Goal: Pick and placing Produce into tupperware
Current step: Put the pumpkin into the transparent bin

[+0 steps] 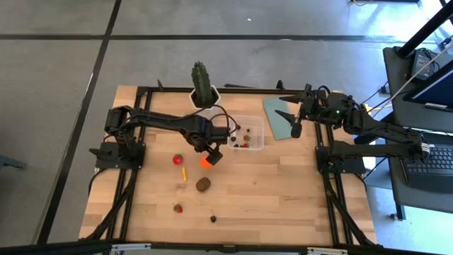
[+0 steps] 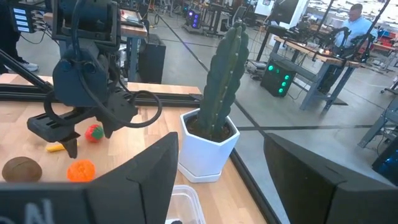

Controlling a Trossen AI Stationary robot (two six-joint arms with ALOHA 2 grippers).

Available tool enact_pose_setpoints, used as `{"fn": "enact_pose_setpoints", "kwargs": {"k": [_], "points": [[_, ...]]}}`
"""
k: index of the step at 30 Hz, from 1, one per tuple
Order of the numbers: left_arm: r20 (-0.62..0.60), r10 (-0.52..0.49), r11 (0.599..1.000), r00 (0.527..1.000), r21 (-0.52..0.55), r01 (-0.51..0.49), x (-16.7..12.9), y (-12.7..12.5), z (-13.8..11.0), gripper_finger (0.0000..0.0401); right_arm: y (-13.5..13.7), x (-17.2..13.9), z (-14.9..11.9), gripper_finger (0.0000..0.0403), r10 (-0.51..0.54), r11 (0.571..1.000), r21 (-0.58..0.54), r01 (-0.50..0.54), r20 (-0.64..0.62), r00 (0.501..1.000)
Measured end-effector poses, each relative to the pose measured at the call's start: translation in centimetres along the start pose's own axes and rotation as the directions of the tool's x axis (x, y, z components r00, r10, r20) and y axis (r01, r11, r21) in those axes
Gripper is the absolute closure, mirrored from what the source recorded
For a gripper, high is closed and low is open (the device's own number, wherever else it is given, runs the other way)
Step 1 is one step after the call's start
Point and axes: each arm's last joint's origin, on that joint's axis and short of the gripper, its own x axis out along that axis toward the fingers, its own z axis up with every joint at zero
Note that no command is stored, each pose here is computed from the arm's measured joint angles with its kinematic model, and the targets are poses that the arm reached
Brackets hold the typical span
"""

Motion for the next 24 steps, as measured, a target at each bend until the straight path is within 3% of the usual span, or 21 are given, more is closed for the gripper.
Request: {"fn": "enact_pose_setpoints", "kwargs": {"k": [12,20,24], "points": [[0.022,-0.023,1.000,1.000,-0.020,0.023,0.2,-0.9,-0.6,0.0023,0.0,0.0,0.0,0.0164,0.000,1.000,0.000,0.000,0.000,1.000],[0.021,-0.132,0.988,0.991,-0.076,0.133,4.1,-0.7,-1.0,0.0023,0.0,0.3,-0.1,0.0164,0.003,1.000,0.000,-0.003,-0.012,1.000],[-0.004,-0.118,0.987,0.993,-0.108,0.116,5.5,-0.2,-1.8,0.0023,0.1,0.7,-0.3,0.0164,0.006,1.000,0.000,-0.006,-0.029,1.000]]}}
